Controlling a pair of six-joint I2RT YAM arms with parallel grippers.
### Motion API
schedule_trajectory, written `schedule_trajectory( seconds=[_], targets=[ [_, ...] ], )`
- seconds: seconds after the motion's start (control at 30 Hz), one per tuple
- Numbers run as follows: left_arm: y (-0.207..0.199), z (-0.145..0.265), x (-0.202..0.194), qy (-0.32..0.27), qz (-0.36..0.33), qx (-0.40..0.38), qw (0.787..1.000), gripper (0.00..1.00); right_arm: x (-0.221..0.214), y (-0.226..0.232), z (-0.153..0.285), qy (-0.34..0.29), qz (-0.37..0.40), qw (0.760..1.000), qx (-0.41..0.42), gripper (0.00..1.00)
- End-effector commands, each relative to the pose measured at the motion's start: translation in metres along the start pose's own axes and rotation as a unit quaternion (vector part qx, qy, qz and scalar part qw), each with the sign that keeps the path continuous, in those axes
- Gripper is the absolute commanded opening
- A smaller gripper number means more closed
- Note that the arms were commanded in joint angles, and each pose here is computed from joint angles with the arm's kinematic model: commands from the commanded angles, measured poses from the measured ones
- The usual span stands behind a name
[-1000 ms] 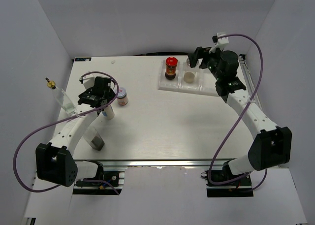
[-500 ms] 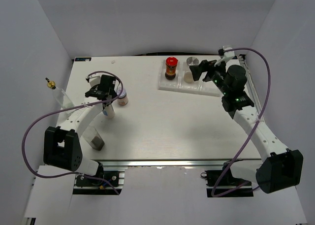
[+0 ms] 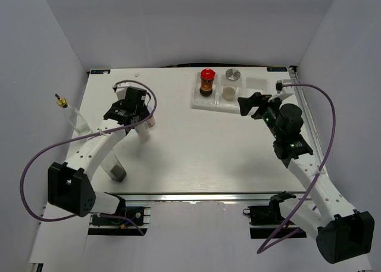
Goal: Organize the condiment bottles
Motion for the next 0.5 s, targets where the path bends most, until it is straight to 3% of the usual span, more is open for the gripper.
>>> schedule_trajectory(
  seconds=[0.0, 0.2, 0.27, 0.33, 0.37, 0.4, 0.47],
  targets=[
    [-0.037, 0.067, 0.069, -0.138, 0.019, -0.136, 0.981, 0.00, -0.002, -0.023, 0.007, -0.036, -0.028, 0.995, -0.093, 0.89],
    [-0.121, 0.111, 0.099, -0.191, -0.077, -0.272, 0.940, 0.00, -0.004, -0.058, 0.027, -0.083, -0.055, 0.973, -0.209, 0.89],
    [-0.158, 0.102, 0.095, -0.175, -0.123, -0.304, 0.928, 0.00, -0.005, -0.074, 0.033, -0.087, -0.065, 0.963, -0.245, 0.89],
    [-0.188, 0.120, 0.112, -0.192, -0.143, -0.353, 0.904, 0.00, -0.006, -0.086, 0.039, -0.089, -0.076, 0.956, -0.270, 0.89],
    [-0.211, 0.105, 0.104, -0.175, -0.165, -0.356, 0.903, 0.00, -0.005, -0.089, 0.041, -0.090, -0.078, 0.953, -0.278, 0.89],
    [-0.223, 0.123, 0.121, -0.195, -0.163, -0.367, 0.895, 0.00, -0.005, -0.092, 0.043, -0.093, -0.081, 0.951, -0.284, 0.89],
    [-0.241, 0.123, 0.128, -0.219, -0.193, -0.344, 0.892, 0.00, -0.005, -0.097, 0.051, -0.102, -0.082, 0.947, -0.295, 0.89]
  ],
)
Point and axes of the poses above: each gripper's point midway between its finger pads, its own z axis back along the fingers, its own y axis along the line the jaws close on, x = y × z, the point moved 7 cm from there along z, back along the fingers, and after that the axes turned 14 degrees about -z, right-handed, at the moved point
